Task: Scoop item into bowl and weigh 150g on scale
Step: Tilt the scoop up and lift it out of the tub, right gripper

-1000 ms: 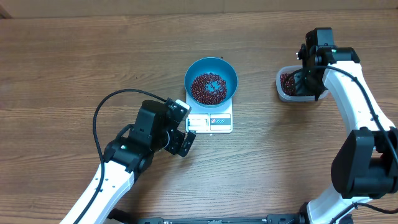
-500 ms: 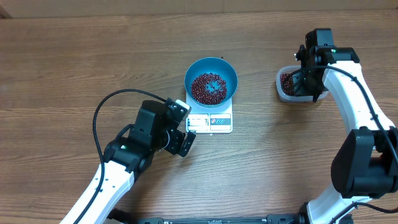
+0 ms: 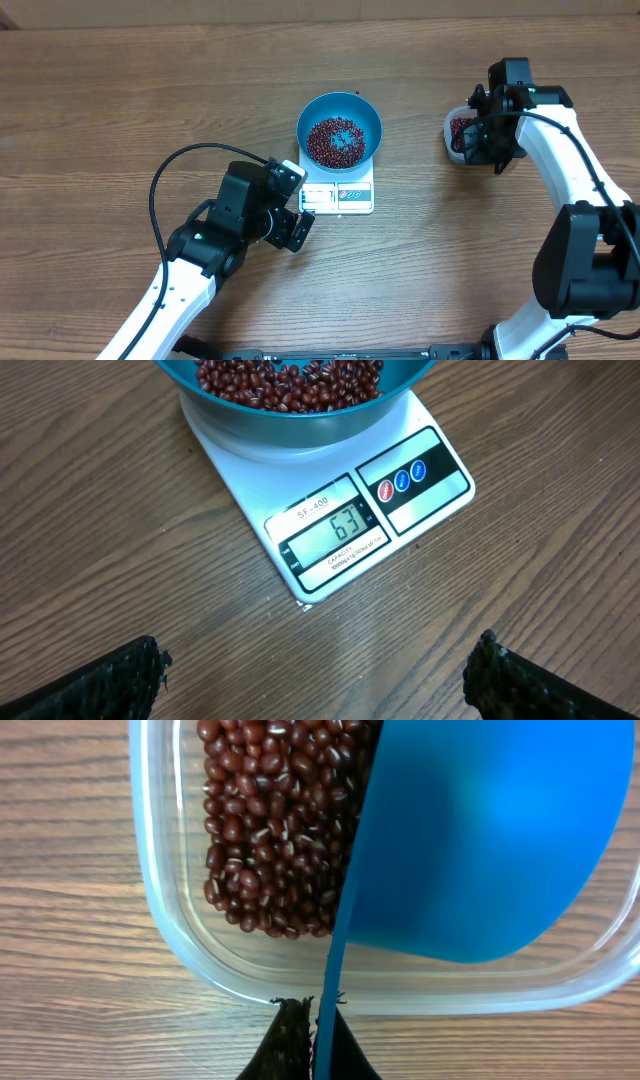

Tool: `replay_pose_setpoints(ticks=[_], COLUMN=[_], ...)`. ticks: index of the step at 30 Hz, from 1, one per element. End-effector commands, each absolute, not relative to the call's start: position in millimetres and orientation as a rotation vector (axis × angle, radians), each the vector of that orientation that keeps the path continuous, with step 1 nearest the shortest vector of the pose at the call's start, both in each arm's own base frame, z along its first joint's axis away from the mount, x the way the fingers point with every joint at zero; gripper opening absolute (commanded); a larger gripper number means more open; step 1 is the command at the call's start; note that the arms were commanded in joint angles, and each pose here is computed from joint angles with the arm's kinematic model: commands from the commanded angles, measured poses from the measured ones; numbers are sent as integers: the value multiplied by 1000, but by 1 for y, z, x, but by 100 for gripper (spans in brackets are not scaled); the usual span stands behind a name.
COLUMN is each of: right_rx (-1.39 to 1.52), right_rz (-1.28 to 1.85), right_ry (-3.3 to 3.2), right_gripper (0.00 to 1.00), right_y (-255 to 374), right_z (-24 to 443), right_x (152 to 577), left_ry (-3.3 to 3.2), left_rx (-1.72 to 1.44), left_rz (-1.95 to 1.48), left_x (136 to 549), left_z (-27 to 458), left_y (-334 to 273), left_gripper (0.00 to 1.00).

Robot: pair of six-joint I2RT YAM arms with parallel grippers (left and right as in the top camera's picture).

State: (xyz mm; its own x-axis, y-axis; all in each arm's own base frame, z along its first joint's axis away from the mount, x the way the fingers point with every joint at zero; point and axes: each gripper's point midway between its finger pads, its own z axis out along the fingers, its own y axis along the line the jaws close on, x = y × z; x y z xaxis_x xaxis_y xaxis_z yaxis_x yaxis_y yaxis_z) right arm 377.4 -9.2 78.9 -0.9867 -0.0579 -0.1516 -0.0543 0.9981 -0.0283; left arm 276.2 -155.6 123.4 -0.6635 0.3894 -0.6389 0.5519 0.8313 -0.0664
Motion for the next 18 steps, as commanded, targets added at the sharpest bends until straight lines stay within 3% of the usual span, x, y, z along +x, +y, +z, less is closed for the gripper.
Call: replay_pose_setpoints(ticks=[1,18], right_rx=[-50,13], right_rz=[175,472], right_ry=[2998,2944], right_gripper=[4,4], right_y=[9,18], right_z=[73,81], right_x=[375,378], left_ry=[2379,2378], left_rx=[670,670], left_rz=[-345,-345], left_x=[276,276], left_z=[124,124], left_y=[-157,-157], left_gripper=[99,100])
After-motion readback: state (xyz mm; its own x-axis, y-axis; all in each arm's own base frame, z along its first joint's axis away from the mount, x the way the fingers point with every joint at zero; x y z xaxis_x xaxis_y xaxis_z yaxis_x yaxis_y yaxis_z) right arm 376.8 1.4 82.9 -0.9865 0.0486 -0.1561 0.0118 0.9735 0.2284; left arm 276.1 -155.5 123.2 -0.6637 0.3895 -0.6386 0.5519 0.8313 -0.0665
